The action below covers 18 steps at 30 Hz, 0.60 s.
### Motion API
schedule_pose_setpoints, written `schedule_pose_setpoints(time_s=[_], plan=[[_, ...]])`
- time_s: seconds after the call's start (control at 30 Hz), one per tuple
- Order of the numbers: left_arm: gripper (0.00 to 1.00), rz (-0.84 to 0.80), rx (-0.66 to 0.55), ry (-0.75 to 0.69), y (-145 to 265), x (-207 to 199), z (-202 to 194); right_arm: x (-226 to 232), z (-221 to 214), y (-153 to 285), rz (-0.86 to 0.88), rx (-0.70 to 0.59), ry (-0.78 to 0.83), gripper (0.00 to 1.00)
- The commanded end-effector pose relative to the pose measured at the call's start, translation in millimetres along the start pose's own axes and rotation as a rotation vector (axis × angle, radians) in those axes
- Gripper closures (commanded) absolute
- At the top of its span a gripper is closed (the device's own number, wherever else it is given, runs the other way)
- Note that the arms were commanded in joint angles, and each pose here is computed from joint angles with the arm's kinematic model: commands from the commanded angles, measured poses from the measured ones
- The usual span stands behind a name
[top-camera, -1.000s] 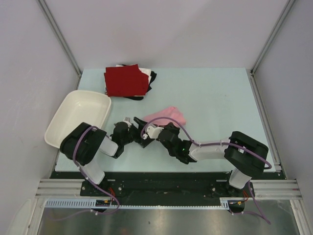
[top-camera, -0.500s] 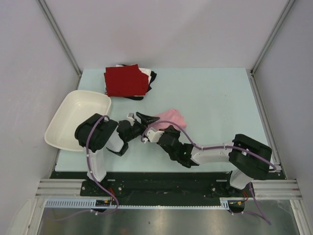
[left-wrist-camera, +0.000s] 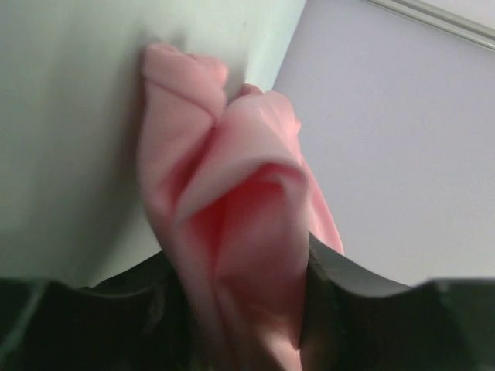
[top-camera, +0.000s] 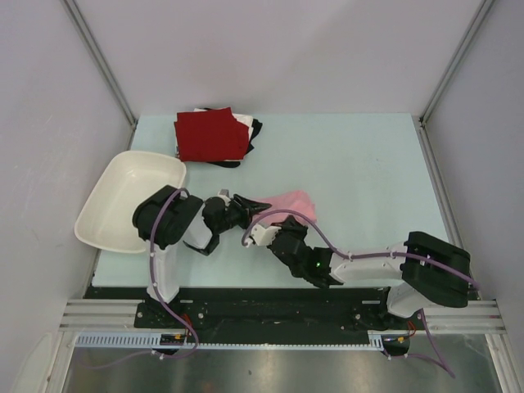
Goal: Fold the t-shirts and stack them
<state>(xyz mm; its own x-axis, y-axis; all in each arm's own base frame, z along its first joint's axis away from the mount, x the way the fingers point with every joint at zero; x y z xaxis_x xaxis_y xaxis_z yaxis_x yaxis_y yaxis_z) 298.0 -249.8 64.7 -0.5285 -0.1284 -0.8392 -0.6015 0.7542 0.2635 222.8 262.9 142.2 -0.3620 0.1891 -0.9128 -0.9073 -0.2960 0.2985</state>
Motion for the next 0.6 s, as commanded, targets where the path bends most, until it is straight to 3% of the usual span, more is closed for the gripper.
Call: schedule_pose_setpoints(time_s=[0.0,0.07,0.13,0.17,0.2,0.23,0.4,0.43,0.57], plan=[[0.58,0.034,0.006,-0.004,-5.3,6.0,1.4,5.0,6.2,10.4,-0.014,-0.005,-0.037,1.00],[0.71,0.023,0.024,-0.036,-9.4,-1.8,-1.5,10.6,8.6,15.8,0.015,-0.020,-0.046,1.00],[0.96,0.039,0.031,-0.076,-14.6,-9.6,-3.3,14.4,6.8,24.3,0.033,-0.009,-0.076,1.00],[1.00,0.080,0.020,-0.074,-15.9,-5.9,-1.5,14.0,4.6,26.6,0.031,0.002,-0.090,0.94],[1.00,0.075,0.028,-0.098,-16.5,-14.6,-4.9,14.6,0.1,29.5,0.038,0.020,-0.093,0.37],[1.00,0.067,0.036,-0.147,-21.5,-24.0,-6.3,15.5,-1.6,31.2,0.035,0.031,-0.121,0.01],[1.00,0.129,0.044,-0.246,-32.6,-60.0,-4.1,-15.9,-17.3,44.5,-0.166,0.157,-0.308,0.00],[1.00,0.093,0.052,-0.330,-38.4,-87.7,-4.6,-29.5,-17.6,48.3,-0.225,0.161,-0.459,0.00],[1.00,0.164,0.044,-0.413,-50.2,-125.1,10.5,-43.9,-33.6,61.0,-0.218,0.198,-0.678,0.00]])
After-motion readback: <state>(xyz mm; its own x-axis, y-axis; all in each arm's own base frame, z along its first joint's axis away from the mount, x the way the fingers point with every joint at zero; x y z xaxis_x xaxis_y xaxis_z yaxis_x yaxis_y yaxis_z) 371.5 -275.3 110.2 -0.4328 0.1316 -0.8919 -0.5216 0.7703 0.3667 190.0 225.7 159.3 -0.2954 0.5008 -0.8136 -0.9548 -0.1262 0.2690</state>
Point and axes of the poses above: each gripper's point midway between its finger pads, its own y axis back along the fingers, its own x axis along the line the jaws close on, z = x × y, the point moved 4 cm from there along y, back along the fingers, and after that the axes turned 15 degrees about y, right-handed, at the moved point
